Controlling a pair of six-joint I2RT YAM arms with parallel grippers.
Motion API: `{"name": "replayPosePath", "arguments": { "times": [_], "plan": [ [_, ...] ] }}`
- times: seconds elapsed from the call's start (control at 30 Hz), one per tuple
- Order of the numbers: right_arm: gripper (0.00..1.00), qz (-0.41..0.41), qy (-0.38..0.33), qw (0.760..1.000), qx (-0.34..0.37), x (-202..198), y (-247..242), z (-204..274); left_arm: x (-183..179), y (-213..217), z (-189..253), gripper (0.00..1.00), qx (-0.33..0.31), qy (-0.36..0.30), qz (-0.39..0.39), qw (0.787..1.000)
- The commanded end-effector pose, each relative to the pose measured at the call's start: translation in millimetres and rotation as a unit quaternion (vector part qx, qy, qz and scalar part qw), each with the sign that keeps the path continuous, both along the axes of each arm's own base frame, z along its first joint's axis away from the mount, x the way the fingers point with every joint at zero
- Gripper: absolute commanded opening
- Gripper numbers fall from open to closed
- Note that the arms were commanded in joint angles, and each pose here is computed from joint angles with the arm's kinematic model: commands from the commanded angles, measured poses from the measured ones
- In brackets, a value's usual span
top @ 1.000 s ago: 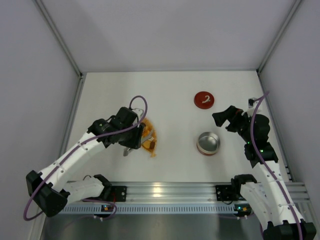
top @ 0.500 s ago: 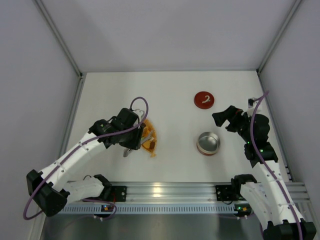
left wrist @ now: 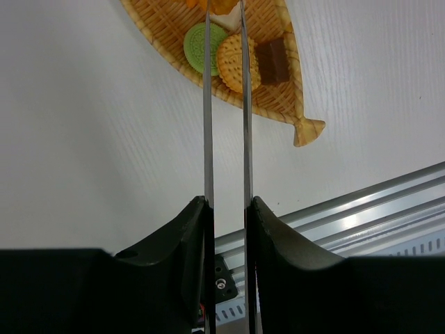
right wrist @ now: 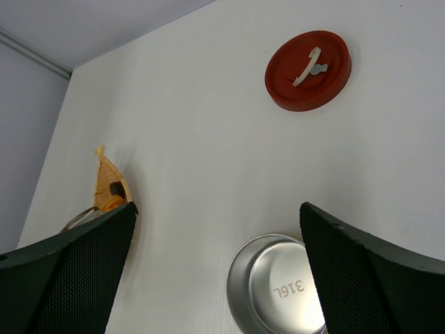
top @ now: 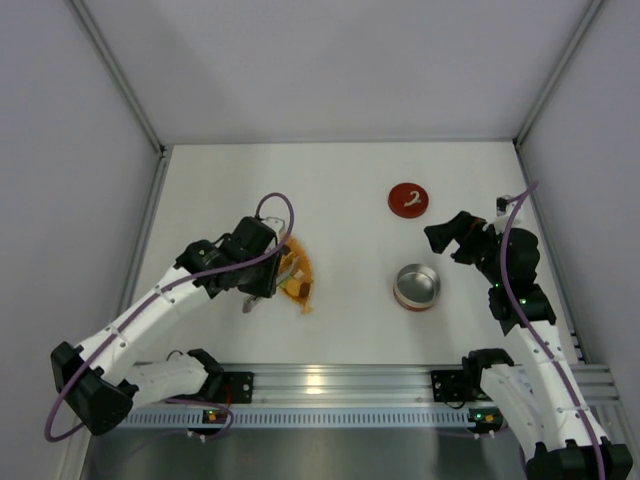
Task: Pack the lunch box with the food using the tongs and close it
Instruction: Pick up the fake food from the plate.
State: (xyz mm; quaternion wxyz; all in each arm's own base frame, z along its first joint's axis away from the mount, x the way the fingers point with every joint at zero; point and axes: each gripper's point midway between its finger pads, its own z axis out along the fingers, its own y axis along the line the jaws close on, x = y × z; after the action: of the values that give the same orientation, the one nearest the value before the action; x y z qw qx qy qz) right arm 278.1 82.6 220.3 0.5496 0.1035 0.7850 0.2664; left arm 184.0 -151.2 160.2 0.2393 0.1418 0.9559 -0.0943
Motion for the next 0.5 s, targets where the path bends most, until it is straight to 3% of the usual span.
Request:
{"name": "replayPosePath", "arguments": {
  "times": [0.0,0.47],
  "plan": [
    [0.99,0.012,-0.026,1.000,0.002,0,5,18,5,5,13,0.35,-0.002,-0.026,0.018,0.999],
    [1.00,0.012,-0.027,1.000,0.001,0,5,18,4,0,34,0.33,-0.025,-0.040,0.008,0.999]
  ]
}}
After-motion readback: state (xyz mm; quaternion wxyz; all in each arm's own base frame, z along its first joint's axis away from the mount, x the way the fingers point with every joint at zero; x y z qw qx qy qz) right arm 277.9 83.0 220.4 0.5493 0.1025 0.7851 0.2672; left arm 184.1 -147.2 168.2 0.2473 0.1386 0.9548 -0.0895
